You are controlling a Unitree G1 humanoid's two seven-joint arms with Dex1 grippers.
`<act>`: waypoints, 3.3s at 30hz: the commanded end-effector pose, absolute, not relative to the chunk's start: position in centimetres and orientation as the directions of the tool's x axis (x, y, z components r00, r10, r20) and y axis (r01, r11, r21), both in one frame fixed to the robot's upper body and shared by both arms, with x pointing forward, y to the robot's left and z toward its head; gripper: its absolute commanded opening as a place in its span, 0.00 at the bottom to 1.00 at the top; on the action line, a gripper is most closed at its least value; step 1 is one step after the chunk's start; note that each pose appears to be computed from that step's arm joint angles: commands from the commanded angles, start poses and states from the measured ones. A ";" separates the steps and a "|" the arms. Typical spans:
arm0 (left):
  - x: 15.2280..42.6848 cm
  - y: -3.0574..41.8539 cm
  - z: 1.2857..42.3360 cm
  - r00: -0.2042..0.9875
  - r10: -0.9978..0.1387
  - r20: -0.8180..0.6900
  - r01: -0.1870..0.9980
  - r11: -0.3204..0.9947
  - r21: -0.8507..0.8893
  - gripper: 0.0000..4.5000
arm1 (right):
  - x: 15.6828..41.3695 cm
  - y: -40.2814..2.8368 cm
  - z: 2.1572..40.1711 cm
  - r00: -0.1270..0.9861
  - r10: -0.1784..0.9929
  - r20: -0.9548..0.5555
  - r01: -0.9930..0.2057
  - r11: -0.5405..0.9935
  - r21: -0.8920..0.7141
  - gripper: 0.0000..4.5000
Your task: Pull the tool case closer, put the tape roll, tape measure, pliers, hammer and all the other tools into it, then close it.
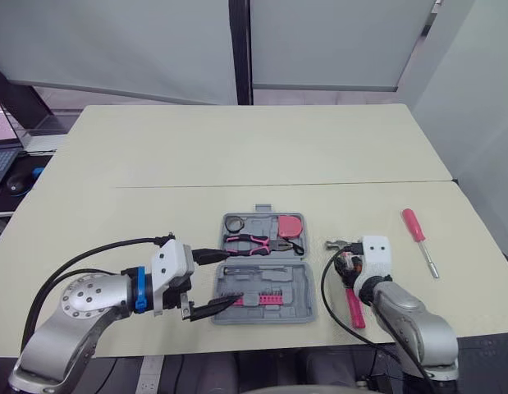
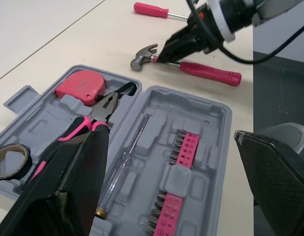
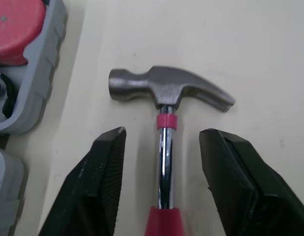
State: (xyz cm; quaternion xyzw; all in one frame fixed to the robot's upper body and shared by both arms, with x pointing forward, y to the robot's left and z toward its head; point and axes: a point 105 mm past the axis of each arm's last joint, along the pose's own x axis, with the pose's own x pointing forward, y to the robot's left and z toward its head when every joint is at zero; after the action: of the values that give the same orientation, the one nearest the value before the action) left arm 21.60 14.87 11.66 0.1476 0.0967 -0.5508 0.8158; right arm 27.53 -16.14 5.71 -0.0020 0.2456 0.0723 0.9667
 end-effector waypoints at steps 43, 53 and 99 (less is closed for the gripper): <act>19.9 13.0 11.3 0.328 -0.897 -0.298 0.941 0.283 0.186 1.00 | 32.4 -14.4 5.5 0.091 0.070 -0.993 -0.383 -0.918 -0.100 0.33; 20.5 13.3 11.5 0.347 -0.893 -0.288 0.933 0.299 0.199 1.00 | 32.2 -14.7 7.9 0.119 0.136 -0.984 -0.377 -0.910 -0.171 0.11; 22.7 12.6 13.6 0.357 -0.911 -0.208 0.926 0.317 0.204 1.00 | 31.8 -17.6 5.6 0.653 0.280 -0.703 -0.325 0.943 0.073 0.11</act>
State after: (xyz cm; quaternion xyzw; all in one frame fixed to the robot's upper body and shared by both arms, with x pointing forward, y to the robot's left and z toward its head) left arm 22.87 12.94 13.11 0.1384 0.0397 -0.5611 0.8151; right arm 31.42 -17.36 5.04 -0.0310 0.4011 0.1762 0.8984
